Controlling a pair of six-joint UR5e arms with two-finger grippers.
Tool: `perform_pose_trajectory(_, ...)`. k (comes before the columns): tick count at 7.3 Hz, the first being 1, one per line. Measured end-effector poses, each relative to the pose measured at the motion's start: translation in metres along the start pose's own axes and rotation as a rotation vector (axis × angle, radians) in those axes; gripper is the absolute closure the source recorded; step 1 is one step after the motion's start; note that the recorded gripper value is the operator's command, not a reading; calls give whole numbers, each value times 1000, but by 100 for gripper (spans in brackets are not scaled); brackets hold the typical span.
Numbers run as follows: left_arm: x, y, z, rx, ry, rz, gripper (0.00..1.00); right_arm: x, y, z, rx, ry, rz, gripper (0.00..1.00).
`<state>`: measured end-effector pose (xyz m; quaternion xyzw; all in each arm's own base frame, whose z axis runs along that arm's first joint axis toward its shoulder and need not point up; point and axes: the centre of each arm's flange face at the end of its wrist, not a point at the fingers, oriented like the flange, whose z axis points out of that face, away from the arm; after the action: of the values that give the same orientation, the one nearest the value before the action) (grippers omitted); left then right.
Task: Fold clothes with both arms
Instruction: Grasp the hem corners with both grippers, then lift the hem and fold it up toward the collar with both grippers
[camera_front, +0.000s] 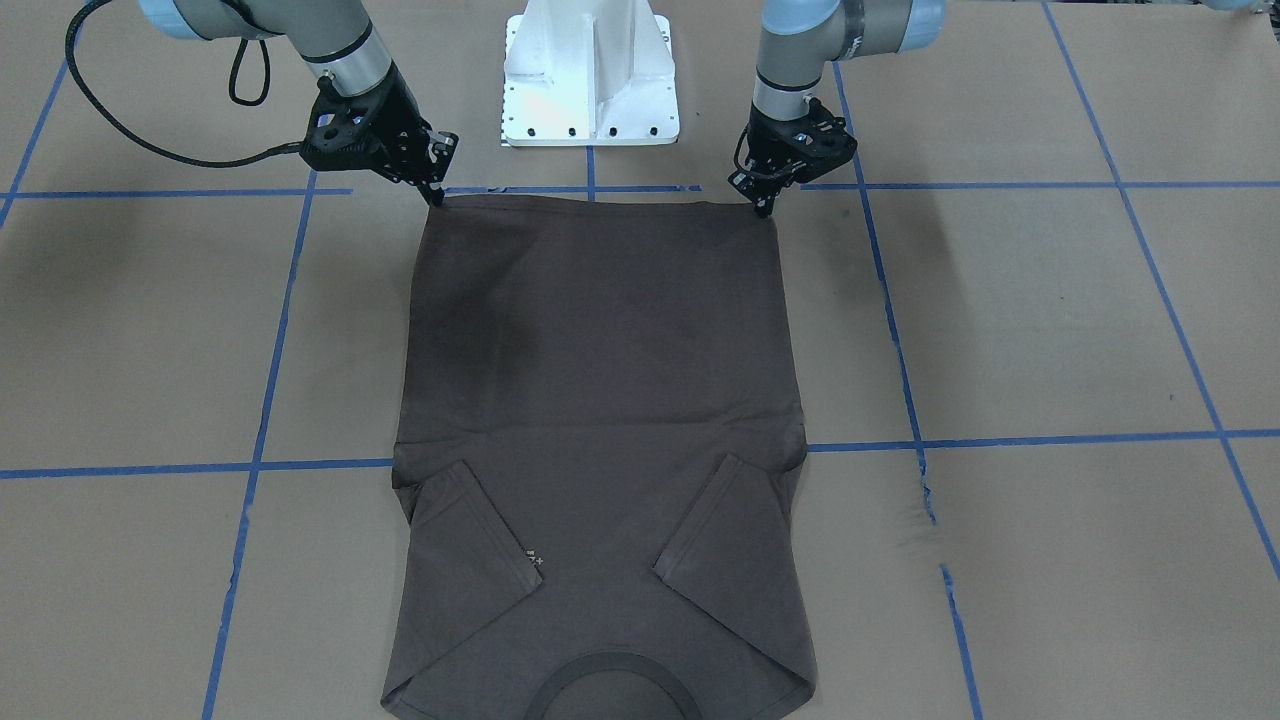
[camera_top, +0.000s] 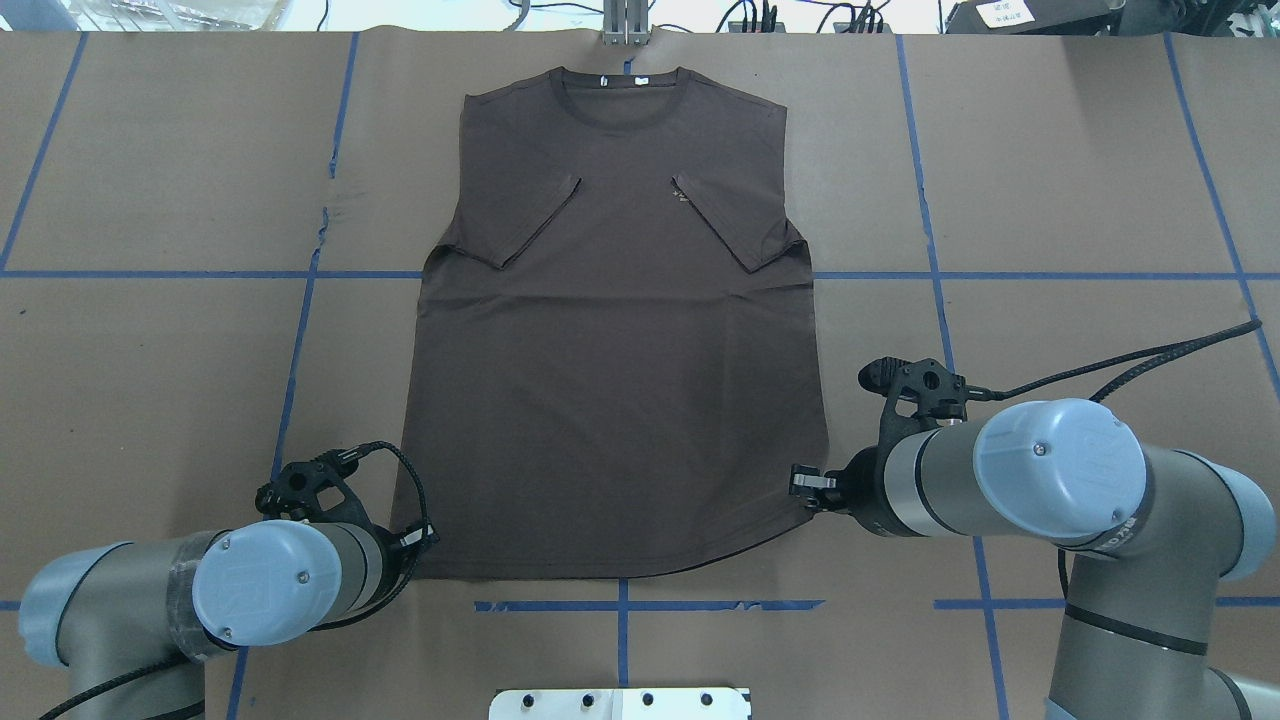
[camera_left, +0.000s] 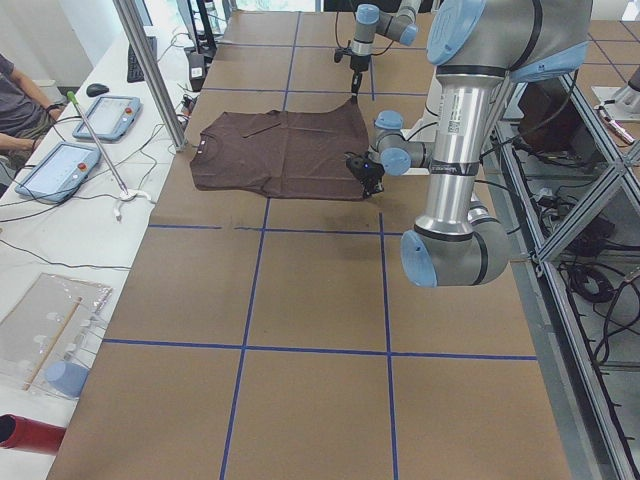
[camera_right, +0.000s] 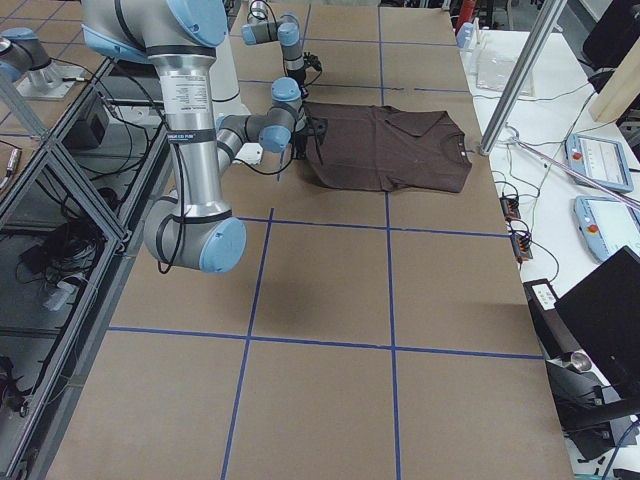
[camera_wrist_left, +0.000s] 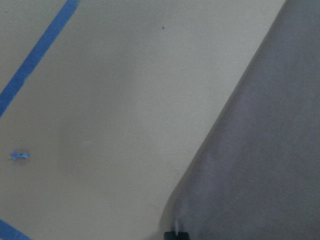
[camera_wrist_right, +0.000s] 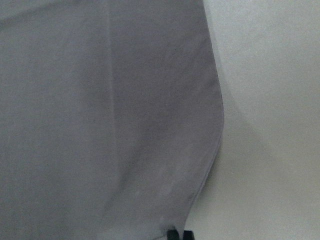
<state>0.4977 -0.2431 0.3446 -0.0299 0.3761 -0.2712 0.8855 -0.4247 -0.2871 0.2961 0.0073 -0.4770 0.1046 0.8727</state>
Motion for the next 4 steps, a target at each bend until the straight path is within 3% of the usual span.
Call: perform_pose_trajectory(4, -3, 2, -64, -22, 34, 65, 100, 4, 8, -24, -46, -29, -3, 100)
